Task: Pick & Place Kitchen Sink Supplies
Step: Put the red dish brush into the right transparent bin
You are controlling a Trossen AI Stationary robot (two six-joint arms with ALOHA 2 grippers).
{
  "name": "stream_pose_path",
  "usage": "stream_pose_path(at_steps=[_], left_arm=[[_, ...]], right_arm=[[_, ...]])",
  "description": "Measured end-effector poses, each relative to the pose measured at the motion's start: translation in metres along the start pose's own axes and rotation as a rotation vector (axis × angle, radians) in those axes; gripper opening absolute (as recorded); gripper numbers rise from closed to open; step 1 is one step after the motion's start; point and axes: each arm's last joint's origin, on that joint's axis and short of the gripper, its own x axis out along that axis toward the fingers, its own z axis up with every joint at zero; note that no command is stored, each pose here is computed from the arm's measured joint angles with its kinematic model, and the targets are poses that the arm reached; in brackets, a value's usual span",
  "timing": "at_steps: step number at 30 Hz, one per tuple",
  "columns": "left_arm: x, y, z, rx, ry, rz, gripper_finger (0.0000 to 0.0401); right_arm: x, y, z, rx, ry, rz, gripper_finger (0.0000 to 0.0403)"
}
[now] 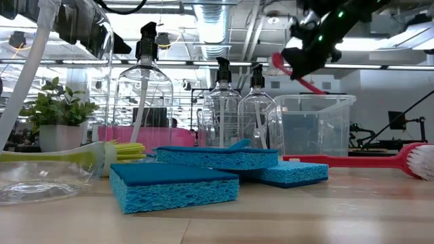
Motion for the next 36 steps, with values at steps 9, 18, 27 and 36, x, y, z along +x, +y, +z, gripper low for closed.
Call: stream_pose_path(at_steps=[9, 18, 27, 36], left_arm=[[0.000, 0.000, 0.000, 0.000, 0.000, 0.000, 0.0149], [0.000, 0.000, 0.000, 0.000, 0.000, 0.000, 0.0149], [0.000, 0.000, 0.000, -0.001, 0.000, 0.001, 0.0149], [0.000, 0.000, 0.000, 0.000, 0.000, 0.001, 0.0149]], right_arm=[[0.037, 0.002, -0.019, -0.018, 0.191, -0.016, 0.0066], [0.042, 0.005, -0.021, -0.024, 0.216, -0.018, 0.0067], [0.040, 0.006, -0.024, -0.046, 0.236, -0.010, 0.0139], [0.013, 0.006, -0.004, -0.061, 0.184, 0.027, 0.0192]])
